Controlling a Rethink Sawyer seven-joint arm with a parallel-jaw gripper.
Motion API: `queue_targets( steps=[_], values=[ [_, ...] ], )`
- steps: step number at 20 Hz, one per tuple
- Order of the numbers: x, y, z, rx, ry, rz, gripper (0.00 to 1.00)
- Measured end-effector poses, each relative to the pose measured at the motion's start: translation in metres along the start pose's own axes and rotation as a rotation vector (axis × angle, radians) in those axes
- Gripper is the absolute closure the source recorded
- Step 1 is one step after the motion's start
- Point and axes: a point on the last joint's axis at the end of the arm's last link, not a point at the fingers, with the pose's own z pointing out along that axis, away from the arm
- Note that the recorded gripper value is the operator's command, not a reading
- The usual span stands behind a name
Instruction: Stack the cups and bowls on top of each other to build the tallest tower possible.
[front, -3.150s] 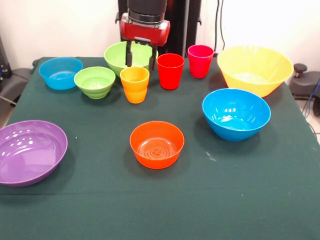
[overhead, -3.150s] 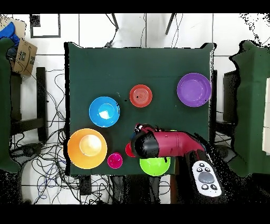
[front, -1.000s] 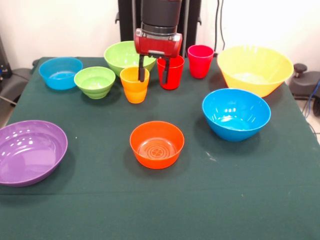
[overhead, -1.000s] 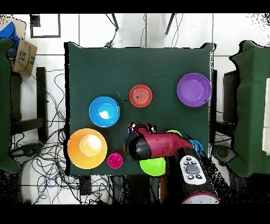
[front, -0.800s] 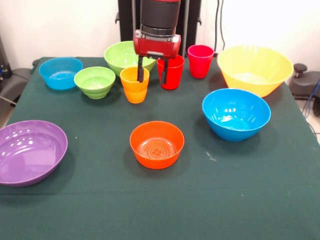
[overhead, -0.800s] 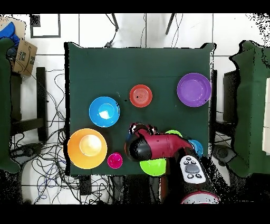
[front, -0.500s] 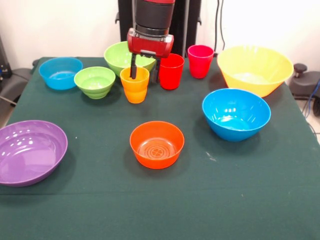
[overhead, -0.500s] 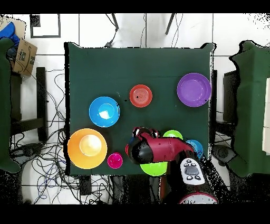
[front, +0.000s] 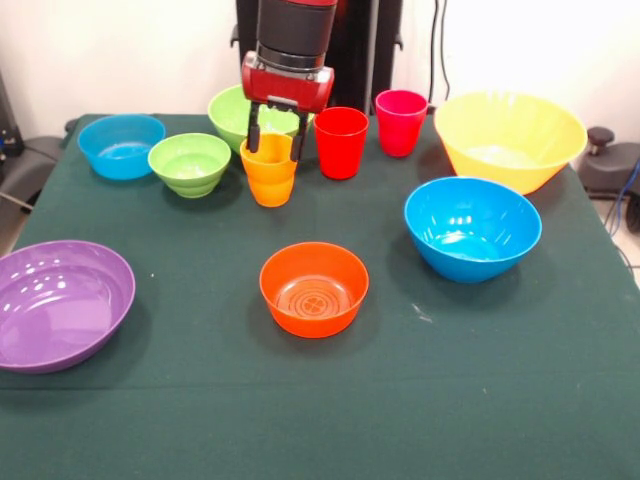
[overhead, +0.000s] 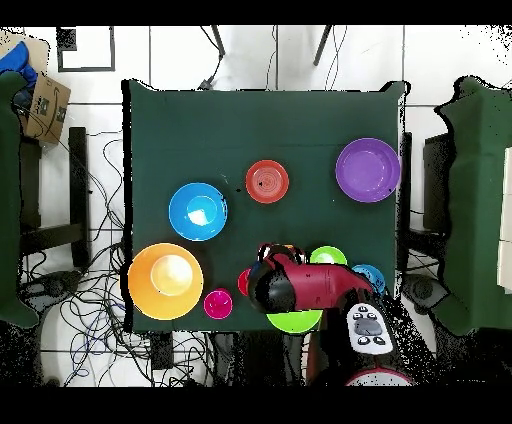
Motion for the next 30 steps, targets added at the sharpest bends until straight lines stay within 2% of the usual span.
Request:
queue_targets(
  steps=[9, 15, 30],
  values=[
    [0.001, -0.013, 0.002, -0.002, 0.008, 0.032, 0.0],
    [0.007, -0.018, 0.005, -0.024, 0.025, 0.059, 0.0],
    [0.022, -0.006, 0.004, -0.054, 0.059, 0.063, 0.0]
  ],
)
